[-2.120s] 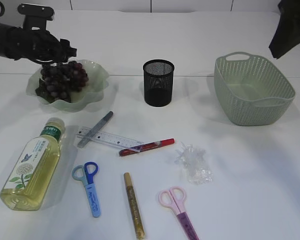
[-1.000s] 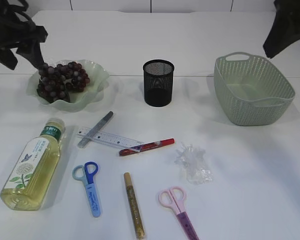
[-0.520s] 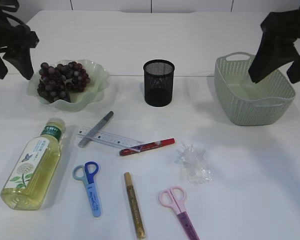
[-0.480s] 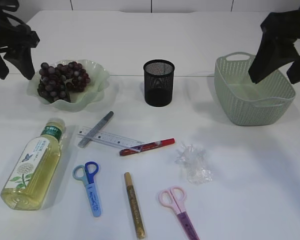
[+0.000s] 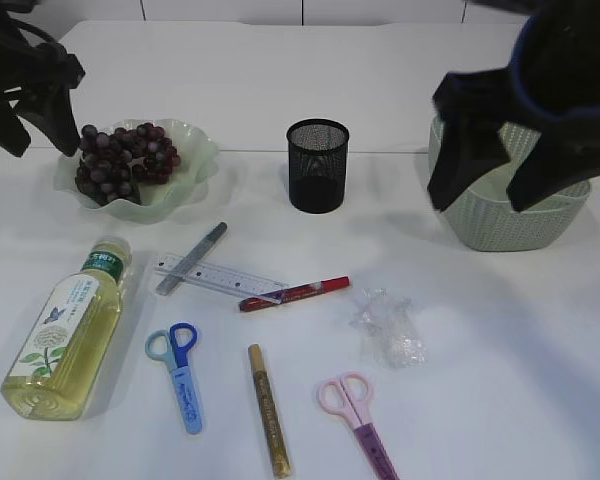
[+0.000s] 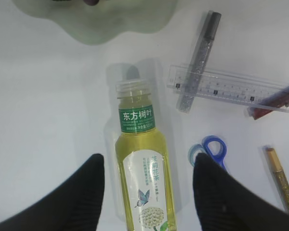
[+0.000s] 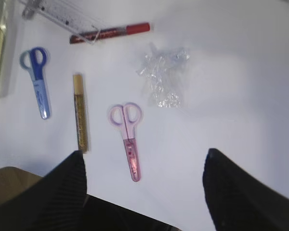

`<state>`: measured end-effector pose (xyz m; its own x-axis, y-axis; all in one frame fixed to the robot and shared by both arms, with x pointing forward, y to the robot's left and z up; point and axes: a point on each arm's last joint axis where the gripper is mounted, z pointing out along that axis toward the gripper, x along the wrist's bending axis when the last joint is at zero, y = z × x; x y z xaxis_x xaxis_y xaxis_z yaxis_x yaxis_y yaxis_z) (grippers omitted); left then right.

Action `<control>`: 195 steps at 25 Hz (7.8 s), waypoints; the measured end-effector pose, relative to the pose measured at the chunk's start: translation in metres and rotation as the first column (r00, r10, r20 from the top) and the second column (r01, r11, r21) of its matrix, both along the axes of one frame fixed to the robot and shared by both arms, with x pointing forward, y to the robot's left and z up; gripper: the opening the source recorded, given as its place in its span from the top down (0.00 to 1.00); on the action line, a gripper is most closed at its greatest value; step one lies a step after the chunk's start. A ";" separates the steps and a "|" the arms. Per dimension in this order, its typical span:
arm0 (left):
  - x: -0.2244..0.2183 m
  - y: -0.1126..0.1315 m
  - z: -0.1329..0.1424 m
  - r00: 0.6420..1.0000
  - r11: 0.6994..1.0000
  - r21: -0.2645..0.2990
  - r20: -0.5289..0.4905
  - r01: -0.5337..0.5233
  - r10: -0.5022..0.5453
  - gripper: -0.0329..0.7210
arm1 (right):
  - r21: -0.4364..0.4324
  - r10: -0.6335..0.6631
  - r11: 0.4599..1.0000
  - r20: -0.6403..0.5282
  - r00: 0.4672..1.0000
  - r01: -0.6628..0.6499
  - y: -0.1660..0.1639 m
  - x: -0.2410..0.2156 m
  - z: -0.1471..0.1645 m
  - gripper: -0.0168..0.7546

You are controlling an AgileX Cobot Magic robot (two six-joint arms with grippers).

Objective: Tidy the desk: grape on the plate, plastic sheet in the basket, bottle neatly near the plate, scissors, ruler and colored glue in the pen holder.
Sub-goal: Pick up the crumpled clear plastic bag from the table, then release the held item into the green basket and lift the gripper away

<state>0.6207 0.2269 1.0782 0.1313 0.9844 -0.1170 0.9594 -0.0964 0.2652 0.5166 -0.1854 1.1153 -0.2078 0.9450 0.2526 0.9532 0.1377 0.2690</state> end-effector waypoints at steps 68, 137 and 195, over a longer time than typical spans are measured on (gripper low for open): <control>-0.018 0.000 0.034 0.997 0.999 -0.042 0.075 0.006 -0.003 0.39 | -0.234 0.056 0.965 -0.249 0.967 -0.117 0.064 0.097 -0.181 0.22; -0.019 -0.002 0.034 0.998 0.997 -0.071 0.070 0.007 -0.002 0.40 | -0.207 0.073 0.976 0.027 0.997 -0.066 0.054 0.112 -0.061 0.96; -0.022 -0.002 0.036 0.996 0.994 -0.095 0.058 -0.059 0.065 0.38 | -0.187 -0.263 0.940 0.137 0.955 0.286 -0.091 0.163 -0.030 0.45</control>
<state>0.5989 0.2247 1.1145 0.0798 0.9760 -0.2027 0.9447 -0.0091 0.3279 0.6798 -0.2760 1.0850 0.0515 0.9978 0.0407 0.9281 -0.0629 0.3670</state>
